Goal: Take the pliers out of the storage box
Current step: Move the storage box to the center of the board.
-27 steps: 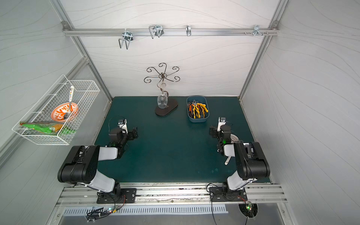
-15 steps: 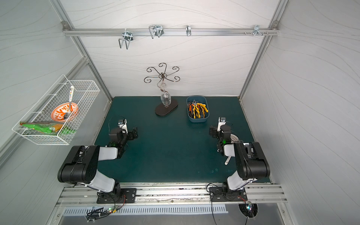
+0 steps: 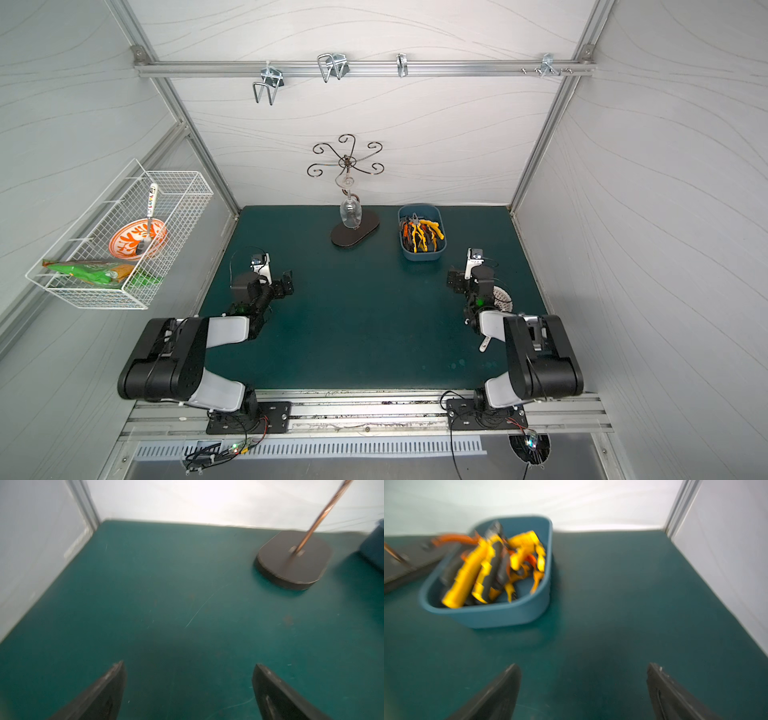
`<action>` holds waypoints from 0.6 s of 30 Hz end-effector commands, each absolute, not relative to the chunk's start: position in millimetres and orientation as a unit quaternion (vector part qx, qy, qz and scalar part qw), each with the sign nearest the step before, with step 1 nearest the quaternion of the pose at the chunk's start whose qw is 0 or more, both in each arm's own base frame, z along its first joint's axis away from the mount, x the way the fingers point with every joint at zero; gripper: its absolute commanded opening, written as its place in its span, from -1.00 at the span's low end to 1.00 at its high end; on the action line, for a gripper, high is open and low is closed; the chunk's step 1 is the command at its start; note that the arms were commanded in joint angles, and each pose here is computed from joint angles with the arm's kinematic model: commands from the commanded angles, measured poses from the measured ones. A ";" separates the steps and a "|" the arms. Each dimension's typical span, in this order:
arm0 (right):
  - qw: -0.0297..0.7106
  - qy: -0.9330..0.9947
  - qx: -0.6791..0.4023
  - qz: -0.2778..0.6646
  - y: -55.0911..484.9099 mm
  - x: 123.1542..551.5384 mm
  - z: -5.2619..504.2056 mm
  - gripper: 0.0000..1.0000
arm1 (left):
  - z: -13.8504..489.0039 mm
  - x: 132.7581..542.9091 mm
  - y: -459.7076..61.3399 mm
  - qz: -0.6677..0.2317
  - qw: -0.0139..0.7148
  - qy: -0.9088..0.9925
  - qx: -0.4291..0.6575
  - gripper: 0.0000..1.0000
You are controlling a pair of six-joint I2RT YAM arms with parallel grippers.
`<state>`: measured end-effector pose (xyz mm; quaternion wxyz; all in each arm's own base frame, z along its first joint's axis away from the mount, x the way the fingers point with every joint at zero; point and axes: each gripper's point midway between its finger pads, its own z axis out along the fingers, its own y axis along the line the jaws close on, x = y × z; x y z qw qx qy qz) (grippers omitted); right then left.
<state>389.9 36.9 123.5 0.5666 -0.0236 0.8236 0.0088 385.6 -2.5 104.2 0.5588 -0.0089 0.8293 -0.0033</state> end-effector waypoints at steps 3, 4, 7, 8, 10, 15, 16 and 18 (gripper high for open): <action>0.554 0.831 -0.030 0.046 52.1 382.0 160.3 0.98 | 132.6 379.6 -39.3 0.029 0.570 0.819 0.067 1.00; 0.549 0.833 -0.020 0.059 53.9 382.4 167.8 0.98 | 137.3 377.1 -47.9 0.031 0.572 0.816 0.077 1.00; 0.538 0.836 -0.034 0.108 71.2 384.4 187.4 0.98 | 153.8 366.8 -82.9 0.012 0.580 0.806 0.119 1.00; 0.529 0.839 -0.040 0.122 76.4 384.1 190.8 0.98 | 158.1 363.9 -95.3 0.005 0.580 0.804 0.132 1.00; 0.514 0.846 -0.034 0.138 81.1 388.7 197.6 0.98 | 161.9 355.0 -126.2 -0.021 0.575 0.802 0.160 1.00; 0.423 0.894 0.022 0.146 81.4 406.7 187.1 0.98 | 163.3 319.1 -203.3 -0.098 0.540 0.801 0.240 1.00; 0.402 0.905 0.024 0.134 79.4 411.7 180.4 0.98 | 165.0 310.7 -217.0 -0.121 0.533 0.799 0.249 1.00; 0.374 0.921 0.030 0.107 71.8 423.8 168.0 0.98 | 170.4 294.6 -240.1 -0.176 0.517 0.795 0.264 1.00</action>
